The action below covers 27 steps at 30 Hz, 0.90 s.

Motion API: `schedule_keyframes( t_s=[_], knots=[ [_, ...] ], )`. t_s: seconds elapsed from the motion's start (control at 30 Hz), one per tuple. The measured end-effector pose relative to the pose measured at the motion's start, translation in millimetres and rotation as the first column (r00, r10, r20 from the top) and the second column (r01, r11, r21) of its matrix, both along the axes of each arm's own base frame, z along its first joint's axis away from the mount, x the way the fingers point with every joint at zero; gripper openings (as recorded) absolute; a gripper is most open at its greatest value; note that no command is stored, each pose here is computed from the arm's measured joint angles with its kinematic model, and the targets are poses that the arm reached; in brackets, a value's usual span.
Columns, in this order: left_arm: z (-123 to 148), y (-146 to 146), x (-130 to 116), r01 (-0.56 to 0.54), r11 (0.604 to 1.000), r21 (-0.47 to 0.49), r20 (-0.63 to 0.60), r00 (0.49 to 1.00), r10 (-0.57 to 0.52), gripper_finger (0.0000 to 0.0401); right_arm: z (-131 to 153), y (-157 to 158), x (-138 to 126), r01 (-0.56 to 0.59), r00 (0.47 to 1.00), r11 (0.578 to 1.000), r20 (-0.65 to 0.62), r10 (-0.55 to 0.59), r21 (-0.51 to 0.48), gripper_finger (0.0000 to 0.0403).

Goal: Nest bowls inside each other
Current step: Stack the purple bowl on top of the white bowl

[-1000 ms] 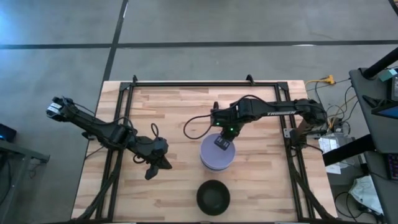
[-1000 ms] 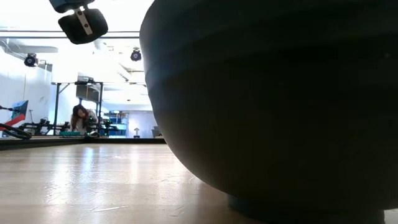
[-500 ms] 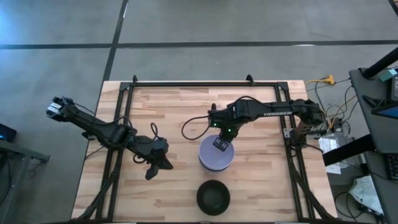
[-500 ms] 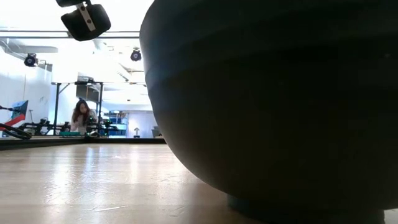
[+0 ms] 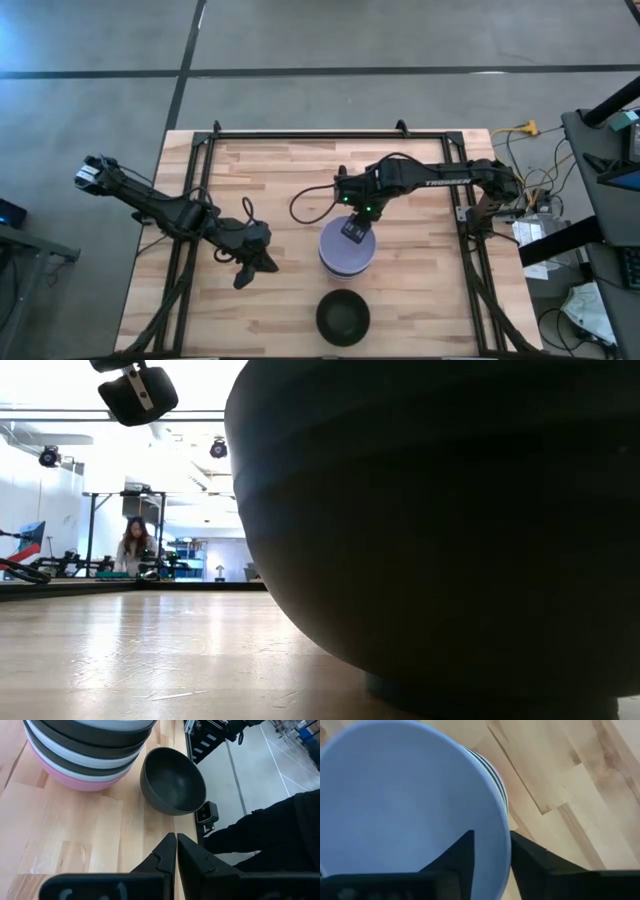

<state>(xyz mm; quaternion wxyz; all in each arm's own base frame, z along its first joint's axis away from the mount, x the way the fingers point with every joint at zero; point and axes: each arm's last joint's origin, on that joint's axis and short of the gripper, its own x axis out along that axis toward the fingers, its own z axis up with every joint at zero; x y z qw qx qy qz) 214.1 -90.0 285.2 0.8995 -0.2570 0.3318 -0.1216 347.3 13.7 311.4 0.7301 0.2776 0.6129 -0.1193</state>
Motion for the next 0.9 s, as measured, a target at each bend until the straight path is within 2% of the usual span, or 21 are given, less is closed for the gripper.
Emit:
schedule_keyframes(
  t_s=[0.2,0.57,0.7,0.9],
  knots=[
    [-0.1,0.1,0.0,-0.003,1.0,0.002,0.0,1.0,0.003,0.0,10.0,-0.1,1.4,-0.008,0.999,1.0,0.036,0.008,-0.003,0.0133],
    [-0.9,0.6,0.1,-0.014,1.0,0.018,0.005,1.0,0.013,0.0,23.5,-0.2,2.8,-0.033,0.995,0.999,0.091,0.034,-0.014,0.0136],
    [-1.7,0.9,0.1,-0.017,1.0,0.022,0.004,1.0,0.017,0.0,21.3,-0.2,2.5,-0.033,0.996,0.999,0.082,0.034,-0.013,0.0124],
    [-1.7,0.9,0.1,-0.017,1.0,0.023,0.004,1.0,0.017,0.0,16.6,-0.1,2.1,-0.035,0.997,0.999,0.066,0.035,-0.009,0.008]
  ],
)
